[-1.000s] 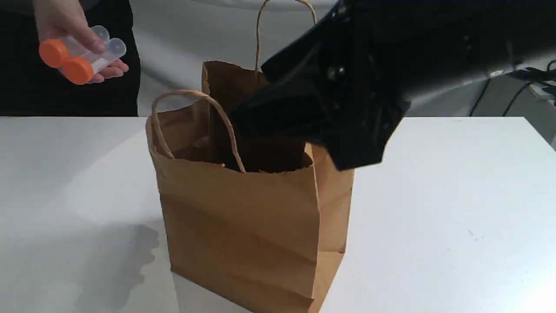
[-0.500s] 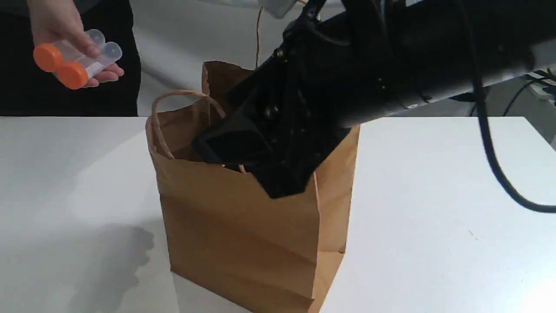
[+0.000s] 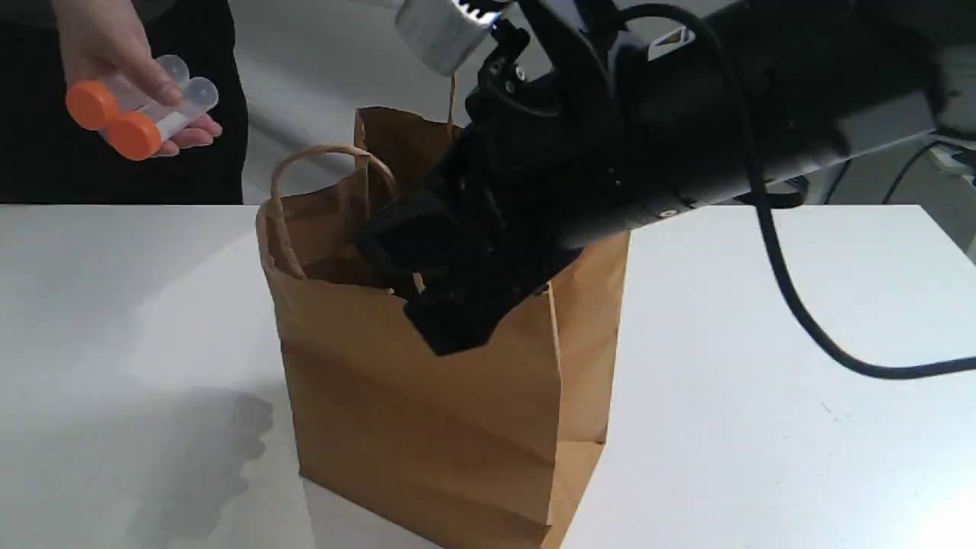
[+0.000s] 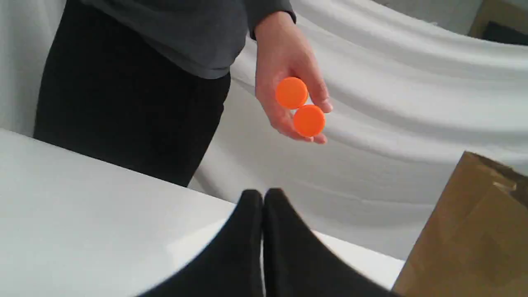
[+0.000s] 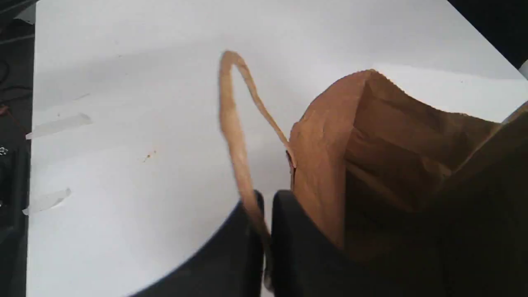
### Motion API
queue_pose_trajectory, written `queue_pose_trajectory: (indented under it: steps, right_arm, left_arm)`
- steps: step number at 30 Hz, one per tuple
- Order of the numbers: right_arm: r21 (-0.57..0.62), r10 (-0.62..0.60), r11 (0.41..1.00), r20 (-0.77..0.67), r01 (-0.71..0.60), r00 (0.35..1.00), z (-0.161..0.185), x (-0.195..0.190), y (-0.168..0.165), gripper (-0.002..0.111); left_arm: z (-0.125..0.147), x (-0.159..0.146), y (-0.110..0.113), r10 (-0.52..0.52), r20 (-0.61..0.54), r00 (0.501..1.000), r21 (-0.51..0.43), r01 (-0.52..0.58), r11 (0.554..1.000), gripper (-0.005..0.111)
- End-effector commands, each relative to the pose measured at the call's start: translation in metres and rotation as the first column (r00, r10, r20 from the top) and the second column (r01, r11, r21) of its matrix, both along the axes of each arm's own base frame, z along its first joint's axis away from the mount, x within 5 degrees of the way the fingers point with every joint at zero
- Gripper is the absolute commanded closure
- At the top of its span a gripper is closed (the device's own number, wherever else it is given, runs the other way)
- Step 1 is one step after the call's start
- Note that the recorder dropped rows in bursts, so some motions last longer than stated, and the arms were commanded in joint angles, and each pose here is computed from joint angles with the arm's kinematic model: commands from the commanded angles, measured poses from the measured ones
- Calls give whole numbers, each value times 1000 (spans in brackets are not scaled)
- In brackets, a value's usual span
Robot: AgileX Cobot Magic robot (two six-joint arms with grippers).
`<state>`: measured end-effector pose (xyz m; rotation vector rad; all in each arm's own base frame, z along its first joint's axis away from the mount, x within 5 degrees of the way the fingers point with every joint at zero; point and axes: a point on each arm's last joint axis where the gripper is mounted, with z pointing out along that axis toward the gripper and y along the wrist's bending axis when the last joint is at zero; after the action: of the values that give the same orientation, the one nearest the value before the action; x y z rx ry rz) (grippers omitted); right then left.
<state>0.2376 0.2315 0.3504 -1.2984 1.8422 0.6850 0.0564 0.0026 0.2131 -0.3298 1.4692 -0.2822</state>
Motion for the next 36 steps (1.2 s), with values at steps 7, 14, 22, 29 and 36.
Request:
queue_pose_trajectory:
  steps: [7, 14, 22, 29, 36]
  right_arm:
    - [-15, 26, 1000, -23, -26, 999, 0, -3, 0, 108]
    - [-19, 31, 999, -38, -32, 999, 0, -5, 0, 108]
    - [-14, 22, 1000, -50, -22, 999, 0, -4, 0, 108]
    - [-18, 33, 999, -66, -35, 997, -1, -6, 0, 108]
    - [-17, 27, 999, -95, -29, 995, -1, -7, 0, 108]
  left_arm:
    - [70, -16, -1, -8, 19, 1000, -35, 9, 999, 107]
    - [141, 19, -9, -124, -118, 985, 122, 138, 983, 107]
    - [217, 92, -46, -287, -272, 919, 364, 374, 853, 107]
    - [253, 153, -69, -309, -443, 842, 499, 518, 695, 107]
    - [247, 207, -87, -300, -609, 735, 526, 656, 541, 107]
